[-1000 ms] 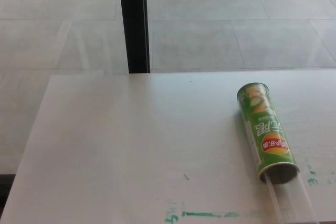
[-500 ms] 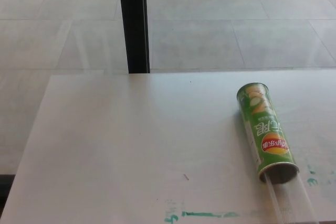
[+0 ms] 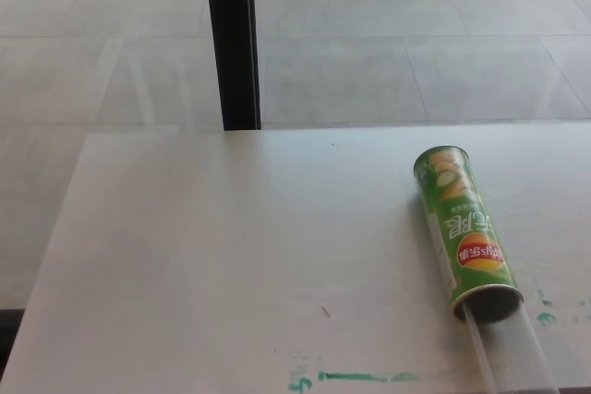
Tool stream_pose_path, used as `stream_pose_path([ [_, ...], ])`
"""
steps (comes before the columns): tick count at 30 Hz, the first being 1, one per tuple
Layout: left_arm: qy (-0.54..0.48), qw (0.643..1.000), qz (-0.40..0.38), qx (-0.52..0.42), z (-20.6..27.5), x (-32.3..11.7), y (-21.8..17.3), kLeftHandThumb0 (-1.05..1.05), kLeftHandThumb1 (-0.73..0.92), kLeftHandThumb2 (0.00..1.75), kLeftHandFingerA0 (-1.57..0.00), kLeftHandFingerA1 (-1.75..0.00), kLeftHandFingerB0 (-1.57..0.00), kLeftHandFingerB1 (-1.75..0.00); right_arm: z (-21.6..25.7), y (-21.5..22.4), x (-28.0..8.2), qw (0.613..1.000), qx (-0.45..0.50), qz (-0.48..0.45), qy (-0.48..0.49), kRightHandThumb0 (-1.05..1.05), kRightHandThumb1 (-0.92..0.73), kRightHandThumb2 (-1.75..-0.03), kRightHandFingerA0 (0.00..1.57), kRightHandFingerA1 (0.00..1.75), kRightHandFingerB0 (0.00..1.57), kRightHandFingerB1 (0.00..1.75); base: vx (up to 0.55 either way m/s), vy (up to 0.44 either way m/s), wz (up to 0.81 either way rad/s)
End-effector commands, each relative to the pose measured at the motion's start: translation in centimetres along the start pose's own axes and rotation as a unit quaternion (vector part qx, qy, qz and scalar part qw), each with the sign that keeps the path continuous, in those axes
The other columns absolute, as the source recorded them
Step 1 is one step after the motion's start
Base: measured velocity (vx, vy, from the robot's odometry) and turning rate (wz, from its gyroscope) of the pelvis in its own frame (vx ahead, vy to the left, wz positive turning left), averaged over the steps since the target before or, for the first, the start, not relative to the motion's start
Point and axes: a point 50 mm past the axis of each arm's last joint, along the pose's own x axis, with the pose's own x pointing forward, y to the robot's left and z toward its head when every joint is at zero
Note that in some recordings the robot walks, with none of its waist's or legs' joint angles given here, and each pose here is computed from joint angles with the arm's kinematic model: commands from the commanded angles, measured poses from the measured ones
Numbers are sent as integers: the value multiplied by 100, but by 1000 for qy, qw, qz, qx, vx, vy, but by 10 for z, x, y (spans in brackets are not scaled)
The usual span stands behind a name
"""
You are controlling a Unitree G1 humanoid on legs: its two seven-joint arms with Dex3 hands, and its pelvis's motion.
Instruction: Use the right hand as a fist to push the chips tray inside its container kept in the middle of the desk
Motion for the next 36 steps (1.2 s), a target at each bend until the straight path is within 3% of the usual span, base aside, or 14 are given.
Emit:
stream_pose_path([
  [1, -14, 1000, 9, -5, 8, -3, 12, -64, 80, 64, -49, -54, -41, -44, 9, 22, -6, 986, -2, 166, -11, -51, -78, -63, 80, 66, 67, 49, 0, 0, 0],
  [11, -15, 1000, 11, -1, 8, -2, 12, -63, 81, 64, -52, -52, -40, -43, 7, 34, -12, 969, -59, 240, 6, -53, -79, -63, 78, 67, 67, 49, 0, 0, 0],
  [12, -21, 1000, 3, -6, 9, -3, 13, -65, 63, 99, -43, -62, -32, -55, 6, 34, -12, 967, -68, 245, 0, -51, -78, -63, 80, 68, 67, 50, 0, 0, 0],
  [13, -20, 1000, 7, 2, 9, -3, 13, -64, 81, 63, -50, -52, -39, -43, 6, 34, -12, 964, -75, 253, 5, -52, -79, -64, 78, 70, 66, 49, 0, 0, 0],
  [22, -20, 1000, 9, -3, 11, -3, 14, -64, 81, 64, -50, -51, -40, -43, -7, 41, -13, 943, -140, 301, 29, -56, -80, -64, 80, 70, 65, 48, 0, 0, 0],
  [23, -21, 1000, 9, 0, 12, -3, 14, -62, 64, 99, -43, -60, -32, -54, -9, 43, -13, 940, -153, 303, 31, -57, -79, -64, 83, 77, 67, 49, 0, 0, 0],
  [24, -24, 1000, 7, 3, 13, -3, 14, -64, 64, 100, -45, -61, -33, -55, -14, 46, -13, 935, -174, 307, 34, -58, -80, -64, 84, 78, 67, 48, 0, 0, 0],
  [25, -25, 1000, 6, 4, 13, -3, 14, -64, 64, 100, -45, -61, -33, -55, -15, 46, -13, 934, -178, 308, 34, -58, -80, -64, 84, 78, 67, 48, 0, 0, 0],
  [26, -25, 1000, 8, 2, 13, -3, 14, -64, 81, 64, -51, -53, -38, -43, -18, 47, -12, 928, -194, 316, 37, -59, -81, -63, 82, 80, 66, 49, 0, 0, 0],
  [31, -24, 1000, 6, 2, 14, -2, 13, -65, 82, 64, -49, -52, -37, -43, -36, 50, -10, 900, -269, 339, 56, -60, -80, -64, 85, 71, 66, 51, 0, 0, 0],
  [36, -25, 1000, 5, 3, 14, -2, 13, -65, 81, 64, -50, -53, -38, -43, -45, 50, -8, 878, -314, 353, 72, -59, -82, -64, 82, 72, 64, 50, 0, 0, 0],
])
